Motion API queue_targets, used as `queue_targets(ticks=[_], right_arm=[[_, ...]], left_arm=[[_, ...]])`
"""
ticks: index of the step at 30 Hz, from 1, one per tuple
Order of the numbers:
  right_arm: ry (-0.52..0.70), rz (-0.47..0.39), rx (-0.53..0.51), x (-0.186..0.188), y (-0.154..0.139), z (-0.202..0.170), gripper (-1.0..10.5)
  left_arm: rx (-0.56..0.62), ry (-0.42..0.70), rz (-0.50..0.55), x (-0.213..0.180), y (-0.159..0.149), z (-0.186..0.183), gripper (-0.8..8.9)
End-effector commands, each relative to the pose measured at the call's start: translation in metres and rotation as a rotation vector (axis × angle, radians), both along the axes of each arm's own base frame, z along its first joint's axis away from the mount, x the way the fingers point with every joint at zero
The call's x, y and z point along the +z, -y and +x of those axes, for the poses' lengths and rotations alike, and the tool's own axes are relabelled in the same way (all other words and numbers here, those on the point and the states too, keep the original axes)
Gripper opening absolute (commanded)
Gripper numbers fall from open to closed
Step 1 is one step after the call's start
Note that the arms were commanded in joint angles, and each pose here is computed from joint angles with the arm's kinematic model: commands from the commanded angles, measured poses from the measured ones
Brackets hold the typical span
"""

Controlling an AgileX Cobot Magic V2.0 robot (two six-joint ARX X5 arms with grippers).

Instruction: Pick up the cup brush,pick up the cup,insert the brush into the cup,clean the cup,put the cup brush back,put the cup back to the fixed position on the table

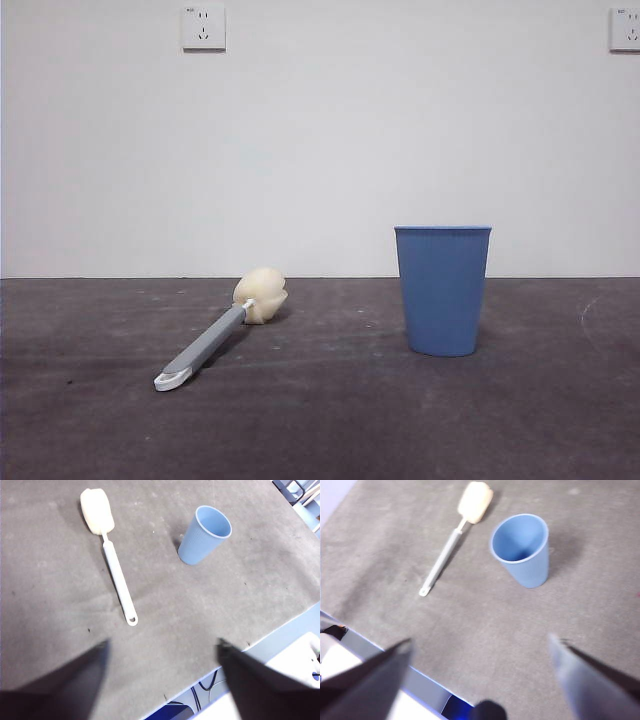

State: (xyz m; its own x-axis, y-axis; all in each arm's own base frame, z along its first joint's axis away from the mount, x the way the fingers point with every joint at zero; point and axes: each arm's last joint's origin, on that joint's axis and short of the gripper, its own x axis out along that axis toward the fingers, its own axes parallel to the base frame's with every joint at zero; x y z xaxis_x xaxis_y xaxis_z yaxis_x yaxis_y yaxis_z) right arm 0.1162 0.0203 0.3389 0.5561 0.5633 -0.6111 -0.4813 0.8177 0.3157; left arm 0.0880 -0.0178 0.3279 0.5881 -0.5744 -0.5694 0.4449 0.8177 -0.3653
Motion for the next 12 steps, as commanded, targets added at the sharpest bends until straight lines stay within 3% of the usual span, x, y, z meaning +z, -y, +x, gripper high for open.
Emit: queue_targets(ticks=[1, 7, 12], right_arm=[[0.001, 0.009, 0.002, 0.001, 0.000, 0.000, 5.7], [0.001, 0.008, 0.001, 0.001, 0.000, 0.000, 5.7], [0.001, 0.008, 0.001, 0.001, 0.000, 0.000, 5.7]], left_arm=[[-0.038, -0.007, -0.014, 0.002, 0.004, 0.008, 5.97], [-0.136, -0.017, -0.026, 0.008, 0.027, 0.041, 5.96], [-0.139, -0.066, 0.074, -0.005, 0.058, 0.067, 5.96]])
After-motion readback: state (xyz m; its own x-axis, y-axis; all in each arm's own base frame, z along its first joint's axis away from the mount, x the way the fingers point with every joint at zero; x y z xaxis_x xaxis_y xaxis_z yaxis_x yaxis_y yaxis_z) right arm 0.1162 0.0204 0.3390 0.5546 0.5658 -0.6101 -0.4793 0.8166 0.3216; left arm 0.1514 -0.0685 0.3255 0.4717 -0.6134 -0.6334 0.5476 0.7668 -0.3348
